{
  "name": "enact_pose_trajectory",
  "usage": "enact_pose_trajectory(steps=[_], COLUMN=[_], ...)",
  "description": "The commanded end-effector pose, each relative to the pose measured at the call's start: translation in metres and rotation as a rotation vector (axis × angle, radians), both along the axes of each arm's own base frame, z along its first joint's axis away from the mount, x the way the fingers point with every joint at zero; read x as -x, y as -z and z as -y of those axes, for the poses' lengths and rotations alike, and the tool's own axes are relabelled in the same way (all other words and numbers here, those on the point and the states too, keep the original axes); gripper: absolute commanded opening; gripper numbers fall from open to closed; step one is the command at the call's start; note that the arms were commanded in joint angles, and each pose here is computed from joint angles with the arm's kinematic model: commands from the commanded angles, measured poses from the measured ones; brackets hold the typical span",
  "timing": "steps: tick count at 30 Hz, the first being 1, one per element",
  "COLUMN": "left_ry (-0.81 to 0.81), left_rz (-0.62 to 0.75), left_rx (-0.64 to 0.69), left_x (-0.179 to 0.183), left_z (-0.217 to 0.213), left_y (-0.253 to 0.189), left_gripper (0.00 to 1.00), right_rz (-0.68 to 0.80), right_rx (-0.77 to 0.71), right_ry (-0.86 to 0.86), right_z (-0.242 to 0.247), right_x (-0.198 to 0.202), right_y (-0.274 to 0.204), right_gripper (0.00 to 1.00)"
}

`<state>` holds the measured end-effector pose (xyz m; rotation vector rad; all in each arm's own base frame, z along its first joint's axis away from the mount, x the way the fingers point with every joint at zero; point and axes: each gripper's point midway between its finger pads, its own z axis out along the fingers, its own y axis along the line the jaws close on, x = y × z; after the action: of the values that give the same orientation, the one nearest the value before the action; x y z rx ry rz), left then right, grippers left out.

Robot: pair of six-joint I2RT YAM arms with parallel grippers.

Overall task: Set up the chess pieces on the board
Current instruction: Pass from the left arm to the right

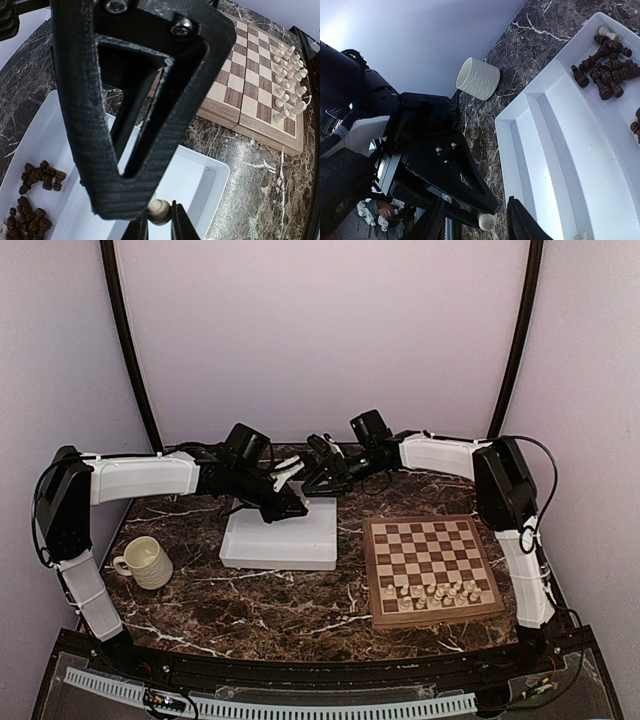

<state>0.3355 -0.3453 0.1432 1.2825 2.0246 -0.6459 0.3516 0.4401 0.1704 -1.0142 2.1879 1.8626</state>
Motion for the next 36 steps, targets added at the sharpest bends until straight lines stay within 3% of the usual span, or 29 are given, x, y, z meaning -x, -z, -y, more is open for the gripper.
enact_pose_trajectory(steps=[1, 11, 22, 30, 36], left_ry=[0.021, 0.005, 0.020, 0.011, -0.049], left_rz=[0.034, 0.051, 0.035, 0.040, 0.065], left_rx=[0.025, 0.013, 0.031, 0.026, 0.011], left_x=[-0.002, -0.006, -0.003, -0.005, -0.012], left_z=[0.003, 0.001, 0.005, 0.004, -0.003], left_y=[-0.011, -0.008, -0.010, -0.010, -0.014], left_gripper=[0.02, 0.02, 0.02, 0.03, 0.27], right_rz=[-0.034, -0.030, -0.030, -0.029, 0.154], right_rx=[-0.006, 0.021, 0.016, 0.003, 0.053], right_ry=[-0.026, -0.032, -0.036, -0.043, -0.018], right_z=[-0.003, 0.002, -0.004, -0.004, 0.006], right_x=[0.009, 0.017, 0.015, 0.017, 0.012], right_y=[0.010, 0.017, 0.018, 0.015, 0.001], right_gripper=[0.40, 0.37, 0.28, 0.10, 0.04])
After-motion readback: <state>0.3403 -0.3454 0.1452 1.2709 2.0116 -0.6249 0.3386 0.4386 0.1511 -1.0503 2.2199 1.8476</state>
